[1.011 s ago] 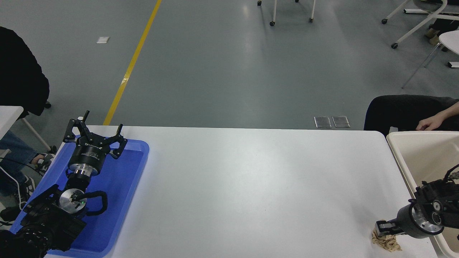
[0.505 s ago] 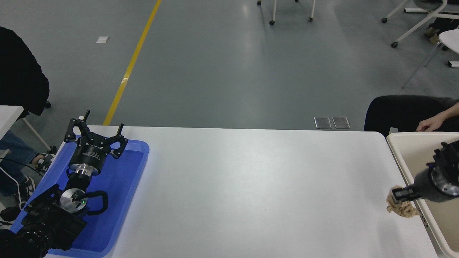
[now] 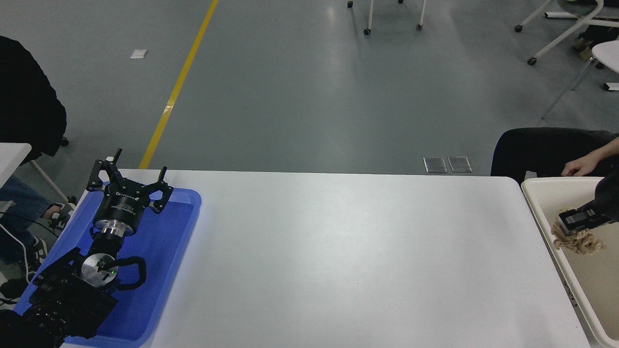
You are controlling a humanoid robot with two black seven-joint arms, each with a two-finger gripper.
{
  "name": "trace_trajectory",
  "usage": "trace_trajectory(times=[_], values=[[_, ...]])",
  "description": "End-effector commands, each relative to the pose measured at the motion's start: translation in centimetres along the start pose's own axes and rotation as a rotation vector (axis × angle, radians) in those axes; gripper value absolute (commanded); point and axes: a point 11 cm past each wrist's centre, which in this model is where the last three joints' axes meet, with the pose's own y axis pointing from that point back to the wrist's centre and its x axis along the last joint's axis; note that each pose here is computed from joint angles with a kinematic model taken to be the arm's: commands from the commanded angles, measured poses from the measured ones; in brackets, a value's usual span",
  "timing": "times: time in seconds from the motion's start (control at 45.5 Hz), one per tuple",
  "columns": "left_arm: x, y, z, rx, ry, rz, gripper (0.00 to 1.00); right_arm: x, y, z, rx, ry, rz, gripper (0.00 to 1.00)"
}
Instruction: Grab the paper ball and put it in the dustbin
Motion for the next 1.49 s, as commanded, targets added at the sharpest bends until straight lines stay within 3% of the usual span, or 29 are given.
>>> trace_trajectory(times=[0.0, 0.44, 0.857, 1.099, 1.473], values=[[0.0, 0.0, 0.0, 0.000, 0.000, 0.000, 1.00, 0.3, 1.0, 0.2, -0.007, -0.012, 0.011, 0.00], [0.0, 0.0, 0.0, 0.000, 0.000, 0.000, 1.00, 0.8, -0.3, 2.9, -0.064, -0.062, 0.026, 0.00], [0.0, 0.0, 0.0, -0.001, -0.001, 0.000, 1.00, -0.2, -6.1, 13.9, -0.351, -0.120, 0.118, 0.00], [0.1, 0.1, 0.1, -0.002, -0.001, 0.002, 1.00, -4.5, -11.0, 18.3, -0.500, -0.087, 0.165, 0.00], [0.1, 0.1, 0.2, -0.003, -0.003, 0.002, 1.00, -8.2, -18.7, 14.3, -0.446, -0.094, 0.173, 0.00]])
